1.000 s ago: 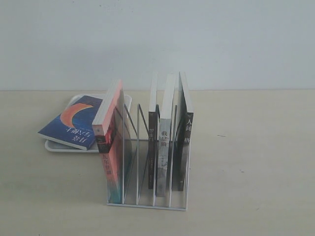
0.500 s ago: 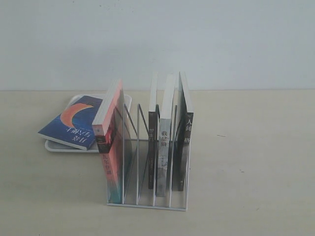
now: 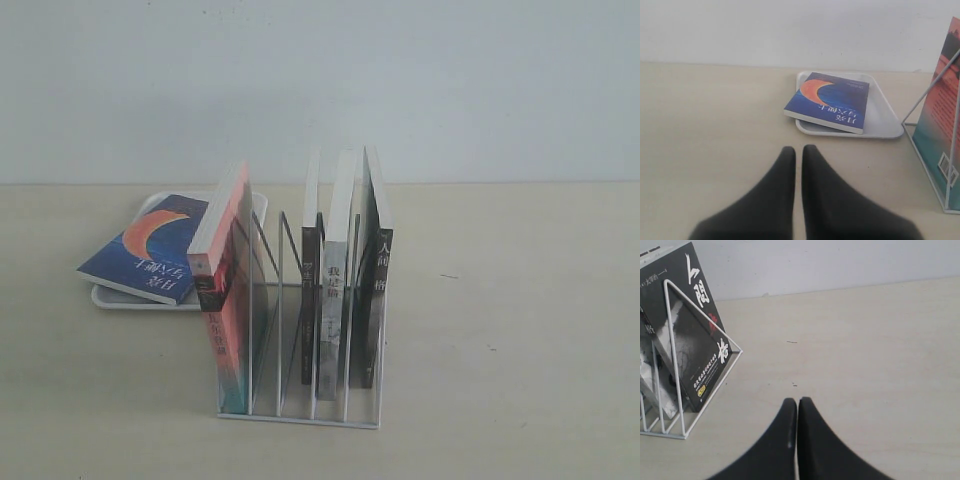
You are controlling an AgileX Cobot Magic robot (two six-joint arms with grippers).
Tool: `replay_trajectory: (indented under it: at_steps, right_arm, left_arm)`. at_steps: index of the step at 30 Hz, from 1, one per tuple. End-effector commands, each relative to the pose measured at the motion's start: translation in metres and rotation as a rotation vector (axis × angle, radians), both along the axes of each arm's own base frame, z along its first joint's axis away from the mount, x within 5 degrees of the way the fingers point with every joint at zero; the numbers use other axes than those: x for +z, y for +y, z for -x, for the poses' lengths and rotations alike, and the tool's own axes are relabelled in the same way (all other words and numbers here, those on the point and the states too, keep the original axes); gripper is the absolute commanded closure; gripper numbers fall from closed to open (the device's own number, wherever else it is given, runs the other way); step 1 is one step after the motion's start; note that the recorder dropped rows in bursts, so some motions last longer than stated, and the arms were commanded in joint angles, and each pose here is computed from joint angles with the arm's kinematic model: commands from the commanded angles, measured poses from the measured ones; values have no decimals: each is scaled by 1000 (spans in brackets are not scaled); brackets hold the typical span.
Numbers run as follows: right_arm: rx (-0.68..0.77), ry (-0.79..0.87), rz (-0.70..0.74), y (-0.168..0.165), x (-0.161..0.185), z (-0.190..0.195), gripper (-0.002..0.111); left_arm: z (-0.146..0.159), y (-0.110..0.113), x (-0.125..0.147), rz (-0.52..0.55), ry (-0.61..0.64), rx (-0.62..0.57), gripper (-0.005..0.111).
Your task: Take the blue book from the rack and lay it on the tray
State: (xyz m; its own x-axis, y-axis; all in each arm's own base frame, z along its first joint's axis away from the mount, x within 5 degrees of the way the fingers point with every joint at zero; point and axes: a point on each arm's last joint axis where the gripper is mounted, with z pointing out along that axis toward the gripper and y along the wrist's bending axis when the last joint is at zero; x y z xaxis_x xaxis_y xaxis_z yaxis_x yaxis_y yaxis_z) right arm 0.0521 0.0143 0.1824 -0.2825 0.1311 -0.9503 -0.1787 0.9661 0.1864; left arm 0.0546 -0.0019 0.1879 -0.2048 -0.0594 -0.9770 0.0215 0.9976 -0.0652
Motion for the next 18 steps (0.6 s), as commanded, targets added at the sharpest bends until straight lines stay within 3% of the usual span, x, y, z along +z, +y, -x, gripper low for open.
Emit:
replay_trajectory:
  at_steps: [1,18]
  right_arm:
    - [-7,-11,11,-1,1,0,108]
    - [-7,-11,11,-1,1,0,108]
  left_arm:
    - [0,0,-2,3,7,-2,103]
    - [0,1,-2,1,5,12,103]
